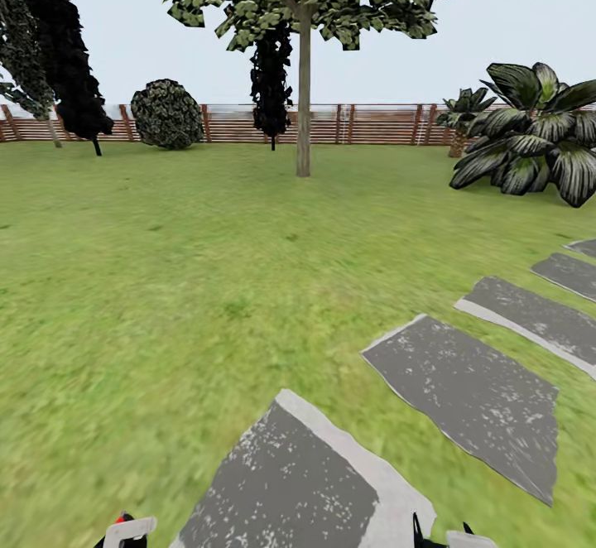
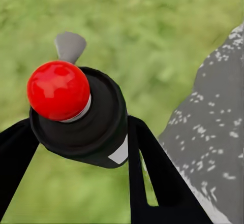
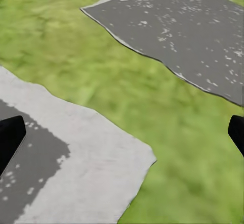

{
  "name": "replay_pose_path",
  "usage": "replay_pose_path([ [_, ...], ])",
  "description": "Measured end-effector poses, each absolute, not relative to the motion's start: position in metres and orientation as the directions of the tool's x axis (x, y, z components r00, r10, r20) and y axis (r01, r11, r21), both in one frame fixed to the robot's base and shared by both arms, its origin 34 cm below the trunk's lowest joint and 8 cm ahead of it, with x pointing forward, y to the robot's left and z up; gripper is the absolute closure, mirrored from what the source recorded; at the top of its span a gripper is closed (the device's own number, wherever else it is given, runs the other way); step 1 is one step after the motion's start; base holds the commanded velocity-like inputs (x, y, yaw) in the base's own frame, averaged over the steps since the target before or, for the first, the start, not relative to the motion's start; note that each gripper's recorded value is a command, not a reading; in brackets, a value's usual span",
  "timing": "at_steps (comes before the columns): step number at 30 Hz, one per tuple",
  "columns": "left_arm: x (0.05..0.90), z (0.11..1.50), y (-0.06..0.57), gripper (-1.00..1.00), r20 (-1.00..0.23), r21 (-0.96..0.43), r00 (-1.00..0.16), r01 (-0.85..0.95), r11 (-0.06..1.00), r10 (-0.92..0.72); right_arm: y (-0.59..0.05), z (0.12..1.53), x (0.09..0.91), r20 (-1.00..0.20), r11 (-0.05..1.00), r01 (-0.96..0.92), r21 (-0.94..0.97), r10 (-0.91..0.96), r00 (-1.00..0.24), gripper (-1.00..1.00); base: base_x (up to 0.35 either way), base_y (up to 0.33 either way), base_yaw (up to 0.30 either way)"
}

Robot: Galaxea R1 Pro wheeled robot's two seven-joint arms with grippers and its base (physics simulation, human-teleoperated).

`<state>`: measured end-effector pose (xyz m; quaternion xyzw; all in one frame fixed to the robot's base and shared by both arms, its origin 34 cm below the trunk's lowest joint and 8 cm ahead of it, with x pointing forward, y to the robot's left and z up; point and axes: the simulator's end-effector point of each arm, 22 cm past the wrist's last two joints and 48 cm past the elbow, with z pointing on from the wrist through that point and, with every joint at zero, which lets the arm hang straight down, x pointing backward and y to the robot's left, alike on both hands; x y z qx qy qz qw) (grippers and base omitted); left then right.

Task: In the garden, pick up the pesticide atomizer on the floor and spray pesticide onto both trees until each tree trunk is fully covered.

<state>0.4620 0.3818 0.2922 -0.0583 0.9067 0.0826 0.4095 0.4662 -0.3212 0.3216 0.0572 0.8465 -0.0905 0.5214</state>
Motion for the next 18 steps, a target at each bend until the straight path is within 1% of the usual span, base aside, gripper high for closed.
replay_pose_path([
  [18,0.4620,0.2921,0.3812,1.00,-0.752,0.101,-0.658,-0.173,0.980,-0.038,-0.3211,0.3216,0.4662,-0.893,0.977,0.191,-0.093,0.002,-0.450,-1.00,0.341,0.000,0.000],
])
